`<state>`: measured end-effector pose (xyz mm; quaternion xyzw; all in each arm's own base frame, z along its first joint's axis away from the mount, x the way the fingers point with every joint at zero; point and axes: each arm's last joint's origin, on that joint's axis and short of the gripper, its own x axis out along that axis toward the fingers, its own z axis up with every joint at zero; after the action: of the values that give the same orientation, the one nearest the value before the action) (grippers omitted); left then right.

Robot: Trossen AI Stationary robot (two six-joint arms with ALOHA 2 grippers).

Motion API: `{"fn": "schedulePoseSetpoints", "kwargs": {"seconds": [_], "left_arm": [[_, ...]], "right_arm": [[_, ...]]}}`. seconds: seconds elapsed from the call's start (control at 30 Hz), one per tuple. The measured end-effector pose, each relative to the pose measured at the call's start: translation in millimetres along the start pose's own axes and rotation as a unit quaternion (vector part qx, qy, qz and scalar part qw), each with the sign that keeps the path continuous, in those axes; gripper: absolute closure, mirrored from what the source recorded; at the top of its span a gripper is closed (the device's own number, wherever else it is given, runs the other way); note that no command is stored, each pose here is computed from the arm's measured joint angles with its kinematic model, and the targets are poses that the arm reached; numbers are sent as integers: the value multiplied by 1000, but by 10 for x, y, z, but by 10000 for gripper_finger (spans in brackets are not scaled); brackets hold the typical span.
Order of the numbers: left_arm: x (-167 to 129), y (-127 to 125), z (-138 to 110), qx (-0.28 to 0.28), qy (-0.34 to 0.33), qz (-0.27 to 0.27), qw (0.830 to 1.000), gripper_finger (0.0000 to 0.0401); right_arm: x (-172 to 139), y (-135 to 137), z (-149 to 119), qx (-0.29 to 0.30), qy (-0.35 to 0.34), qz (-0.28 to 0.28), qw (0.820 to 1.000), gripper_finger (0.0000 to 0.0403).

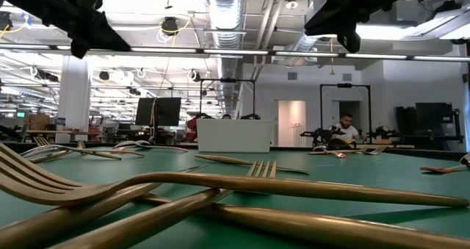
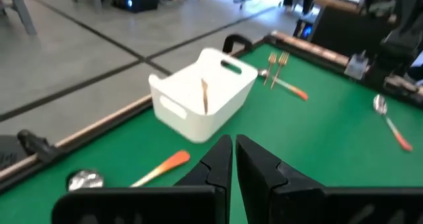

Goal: Sort silverware by color (type)
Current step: Put the gold fork into the transparent bin

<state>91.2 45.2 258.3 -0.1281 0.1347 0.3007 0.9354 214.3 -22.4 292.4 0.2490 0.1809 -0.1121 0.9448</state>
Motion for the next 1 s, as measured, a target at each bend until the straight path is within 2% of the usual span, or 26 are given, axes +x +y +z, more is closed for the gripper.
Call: {"fn": "schedulePoseSetpoints", "kwargs": {"seconds": [0.1,0.17,0.3,0.43,0.57,0.77,0.87,1.0], "left_arm": [[-1,10,-44,6,22,5,1000,392],[-3,-7,-17,22,10,-16,1000,392],[-14,-86,39,56,-78,-136,986,392],[1,-71,-91,42,-162,-174,970,392],[-9,-38,-256,38,-205,-193,959,392],[42,28,-511,33,-187,-166,968,392],[76,58,-609,26,-144,-138,980,392],[109,81,-725,-4,-79,-127,989,392]], "right_arm": [[0,3,0,-14,0,1,1000,326],[0,7,7,-20,-4,3,1000,326],[-1,18,23,-37,-12,10,999,326],[-2,39,32,-39,-11,32,999,327],[-6,89,26,-36,-11,52,998,331],[-10,141,-4,-41,-6,63,997,337],[-10,141,-4,-41,-6,63,997,338],[-9,132,0,-41,-7,61,997,338]]}}
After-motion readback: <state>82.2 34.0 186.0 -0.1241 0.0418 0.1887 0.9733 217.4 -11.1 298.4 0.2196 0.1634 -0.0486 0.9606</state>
